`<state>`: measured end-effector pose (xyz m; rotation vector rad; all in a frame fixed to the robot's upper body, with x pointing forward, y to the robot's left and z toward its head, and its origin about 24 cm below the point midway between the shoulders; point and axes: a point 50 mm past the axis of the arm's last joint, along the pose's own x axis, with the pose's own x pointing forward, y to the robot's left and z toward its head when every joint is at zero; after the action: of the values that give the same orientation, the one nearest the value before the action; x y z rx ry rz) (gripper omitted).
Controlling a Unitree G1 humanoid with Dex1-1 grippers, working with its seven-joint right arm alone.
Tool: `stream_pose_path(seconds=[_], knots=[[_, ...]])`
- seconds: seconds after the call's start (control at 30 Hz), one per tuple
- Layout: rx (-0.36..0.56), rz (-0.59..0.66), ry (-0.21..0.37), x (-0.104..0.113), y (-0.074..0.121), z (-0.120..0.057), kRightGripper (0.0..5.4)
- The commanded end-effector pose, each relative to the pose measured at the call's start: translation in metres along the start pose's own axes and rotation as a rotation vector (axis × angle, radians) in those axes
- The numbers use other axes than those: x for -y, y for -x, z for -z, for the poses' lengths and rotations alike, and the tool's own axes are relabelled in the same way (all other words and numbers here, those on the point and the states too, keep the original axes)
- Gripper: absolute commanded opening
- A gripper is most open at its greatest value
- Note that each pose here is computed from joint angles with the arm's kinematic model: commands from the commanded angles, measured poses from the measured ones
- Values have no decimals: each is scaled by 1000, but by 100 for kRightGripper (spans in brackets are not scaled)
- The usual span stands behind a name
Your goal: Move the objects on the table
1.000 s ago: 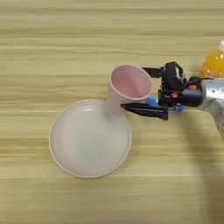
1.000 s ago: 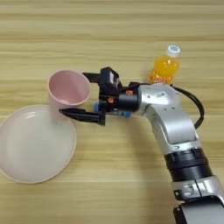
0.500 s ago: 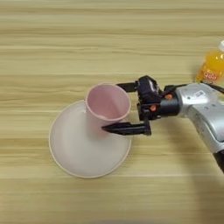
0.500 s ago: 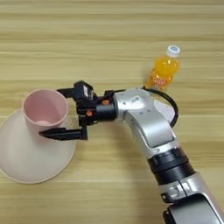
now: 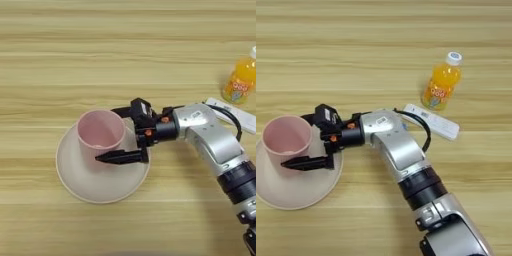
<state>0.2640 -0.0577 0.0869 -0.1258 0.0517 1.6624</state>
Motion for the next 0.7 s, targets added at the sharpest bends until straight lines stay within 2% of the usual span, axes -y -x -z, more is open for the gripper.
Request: stream_pose_path(seconds=[0.03,0.57,0.6,0.7], knots=[[16,29,112,14,-6,-20,441],[-24,39,74,14,-4,-4,441],[-25,40,73,14,-4,-3,470],[-28,42,71,15,-3,-2,513]])
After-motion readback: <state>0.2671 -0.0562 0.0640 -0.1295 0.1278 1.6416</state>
